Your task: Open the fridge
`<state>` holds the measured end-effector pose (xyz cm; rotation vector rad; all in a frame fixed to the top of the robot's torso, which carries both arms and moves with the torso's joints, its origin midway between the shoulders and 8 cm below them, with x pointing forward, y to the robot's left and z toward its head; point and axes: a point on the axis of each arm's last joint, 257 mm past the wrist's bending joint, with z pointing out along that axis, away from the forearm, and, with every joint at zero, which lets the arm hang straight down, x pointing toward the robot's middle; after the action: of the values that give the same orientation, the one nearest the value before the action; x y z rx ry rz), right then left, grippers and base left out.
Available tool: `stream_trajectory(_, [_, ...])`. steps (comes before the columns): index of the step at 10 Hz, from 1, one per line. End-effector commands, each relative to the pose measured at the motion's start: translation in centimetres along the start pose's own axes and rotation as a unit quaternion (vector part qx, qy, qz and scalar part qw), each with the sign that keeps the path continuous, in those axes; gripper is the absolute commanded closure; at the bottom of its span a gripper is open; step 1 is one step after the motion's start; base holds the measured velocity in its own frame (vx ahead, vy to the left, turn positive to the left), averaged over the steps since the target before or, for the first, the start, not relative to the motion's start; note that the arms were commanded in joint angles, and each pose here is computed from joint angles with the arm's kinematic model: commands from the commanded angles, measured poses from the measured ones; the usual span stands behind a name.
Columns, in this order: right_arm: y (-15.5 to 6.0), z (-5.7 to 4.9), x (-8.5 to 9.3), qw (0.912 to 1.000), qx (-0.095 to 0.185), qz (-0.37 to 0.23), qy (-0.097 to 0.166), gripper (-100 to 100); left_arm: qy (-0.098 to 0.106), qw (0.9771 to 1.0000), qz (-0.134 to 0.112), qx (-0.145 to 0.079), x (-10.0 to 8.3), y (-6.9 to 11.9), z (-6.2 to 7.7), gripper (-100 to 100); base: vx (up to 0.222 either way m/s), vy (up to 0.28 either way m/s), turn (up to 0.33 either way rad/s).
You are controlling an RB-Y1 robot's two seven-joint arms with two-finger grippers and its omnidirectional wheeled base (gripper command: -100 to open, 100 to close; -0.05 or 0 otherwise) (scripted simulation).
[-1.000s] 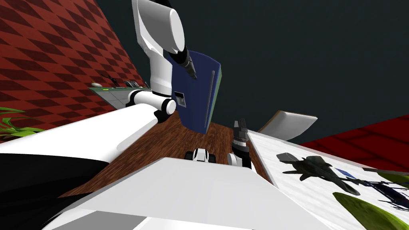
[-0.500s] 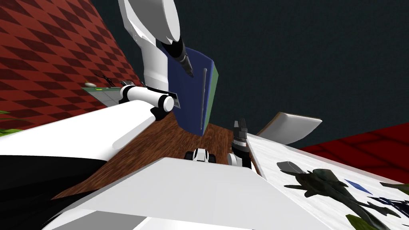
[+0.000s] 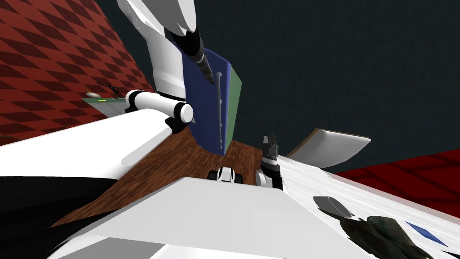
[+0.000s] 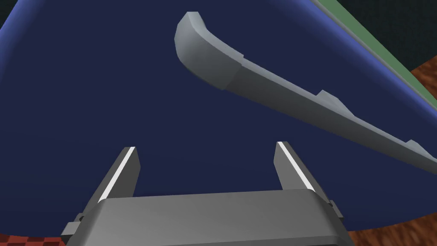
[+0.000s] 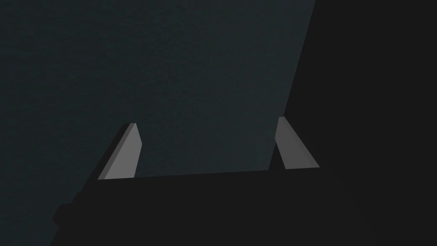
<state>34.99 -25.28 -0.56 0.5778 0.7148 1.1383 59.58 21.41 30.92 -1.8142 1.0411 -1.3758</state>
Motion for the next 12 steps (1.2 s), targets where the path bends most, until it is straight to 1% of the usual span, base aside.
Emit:
stream_trajectory(1, [0.0, 0.0, 0.0, 1.0000, 0.000, 0.000, 0.000, 0, -0.021, 0.9997, -0.014, 0.002, -1.2, -1.1, -0.9, -100, 0.185, -0.210, 0.009])
stream_trajectory(3, [0.0, 0.0, 0.0, 1.0000, 0.000, 0.000, 0.000, 0, -0.034, 0.9991, -0.024, 0.004, -1.9, -1.8, -1.6, -100, 0.138, -0.197, 0.037])
stream_trajectory(4, [0.0, 0.0, 0.0, 1.0000, 0.000, 0.000, 0.000, 0, -0.032, 0.9993, -0.020, 0.001, -2.0, -1.4, -1.3, -100, 0.050, -0.077, 0.013])
stream_trajectory(5, [0.0, 0.0, 0.0, 1.0000, 0.000, 0.000, 0.000, 0, -0.034, 0.9992, -0.021, 0.001, -2.1, -1.4, -1.4, -100, 0.006, -0.016, -0.004])
stream_trajectory(6, [0.0, 0.0, 0.0, 1.0000, 0.000, 0.000, 0.000, 0, -0.034, 0.9992, -0.021, 0.001, -2.0, -1.4, -1.4, 100, 0.011, -0.007, 0.004])
stream_trajectory(7, [0.0, 0.0, 0.0, 1.0000, 0.000, 0.000, 0.000, 0, -0.018, 0.9997, -0.017, -0.005, -1.1, -1.2, -1.6, 100, -0.095, 0.120, -0.006])
stream_trajectory(8, [0.0, 0.0, 0.0, 1.0000, 0.000, 0.000, 0.000, 0, -0.004, 0.9998, -0.011, -0.014, -0.3, -0.8, -1.6, 100, -0.198, 0.272, -0.055])
stream_trajectory(9, [0.0, 0.0, 0.0, 1.0000, 0.000, 0.000, 0.000, 0, -0.004, 0.9998, -0.011, -0.014, -0.3, -0.8, -1.6, 100, -0.180, 0.223, -0.069])
stream_trajectory(11, [0.0, 0.0, 0.0, 1.0000, 0.000, 0.000, 0.000, 0, 0.025, 0.9992, -0.001, -0.032, 1.4, 0.2, -1.8, 100, -0.212, 0.207, -0.019])
stream_trajectory(12, [0.0, 0.0, 0.0, 1.0000, 0.000, 0.000, 0.000, 0, 0.025, 0.9992, -0.001, -0.032, 1.4, 0.2, -1.8, 100, -0.188, 0.179, -0.023])
